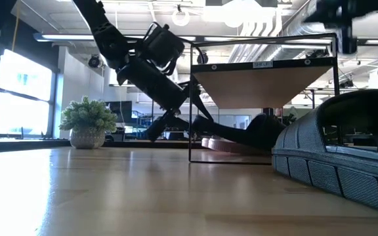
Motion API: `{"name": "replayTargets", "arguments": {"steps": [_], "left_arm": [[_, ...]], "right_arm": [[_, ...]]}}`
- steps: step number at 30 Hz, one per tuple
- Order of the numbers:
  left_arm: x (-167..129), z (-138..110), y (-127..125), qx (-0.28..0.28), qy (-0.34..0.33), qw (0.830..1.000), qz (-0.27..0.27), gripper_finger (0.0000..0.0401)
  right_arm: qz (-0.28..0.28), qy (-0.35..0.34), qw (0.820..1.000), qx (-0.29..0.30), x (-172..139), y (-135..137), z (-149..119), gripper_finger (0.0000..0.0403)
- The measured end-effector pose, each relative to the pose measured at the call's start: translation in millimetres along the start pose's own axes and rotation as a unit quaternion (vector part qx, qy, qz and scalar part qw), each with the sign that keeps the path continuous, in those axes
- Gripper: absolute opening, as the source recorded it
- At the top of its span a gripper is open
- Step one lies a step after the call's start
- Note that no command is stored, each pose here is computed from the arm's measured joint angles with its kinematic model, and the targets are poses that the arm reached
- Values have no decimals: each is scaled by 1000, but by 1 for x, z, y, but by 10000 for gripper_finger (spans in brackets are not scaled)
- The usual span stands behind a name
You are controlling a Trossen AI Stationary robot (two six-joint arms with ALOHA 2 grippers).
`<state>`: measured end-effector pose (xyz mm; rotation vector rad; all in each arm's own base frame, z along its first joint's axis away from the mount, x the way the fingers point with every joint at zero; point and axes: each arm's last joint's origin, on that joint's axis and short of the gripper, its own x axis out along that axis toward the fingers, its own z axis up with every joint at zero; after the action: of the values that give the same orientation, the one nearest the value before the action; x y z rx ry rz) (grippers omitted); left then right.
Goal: Pick and place slides into the shelf
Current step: Put the black slipper under the shelf
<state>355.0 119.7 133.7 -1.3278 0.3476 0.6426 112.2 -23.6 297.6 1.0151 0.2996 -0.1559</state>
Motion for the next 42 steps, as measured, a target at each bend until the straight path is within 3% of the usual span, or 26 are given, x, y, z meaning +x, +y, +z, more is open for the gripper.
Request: {"name": "replayTargets", "arguments": {"steps": [6,12,18,25,30,42], "left_arm": [[0,2,2,1,7,1000,7,184],[0,-2,3,46,60,997,-5,214],[-1,-6,7,70,113,991,-2,222],[-2,-8,10,96,138,986,7,223],[-2,-6,10,102,131,986,8,223],[-2,6,16,99,107,989,28,223]], "right_arm": [[1,81,992,-98,29,28,1,0],[23,130,973,-188,52,61,3,3],[-44,168,950,-260,61,82,6,46],[-117,198,921,-316,77,86,0,120],[-130,222,902,-348,95,84,-9,150],[-148,288,876,-357,126,82,-43,142]]}}
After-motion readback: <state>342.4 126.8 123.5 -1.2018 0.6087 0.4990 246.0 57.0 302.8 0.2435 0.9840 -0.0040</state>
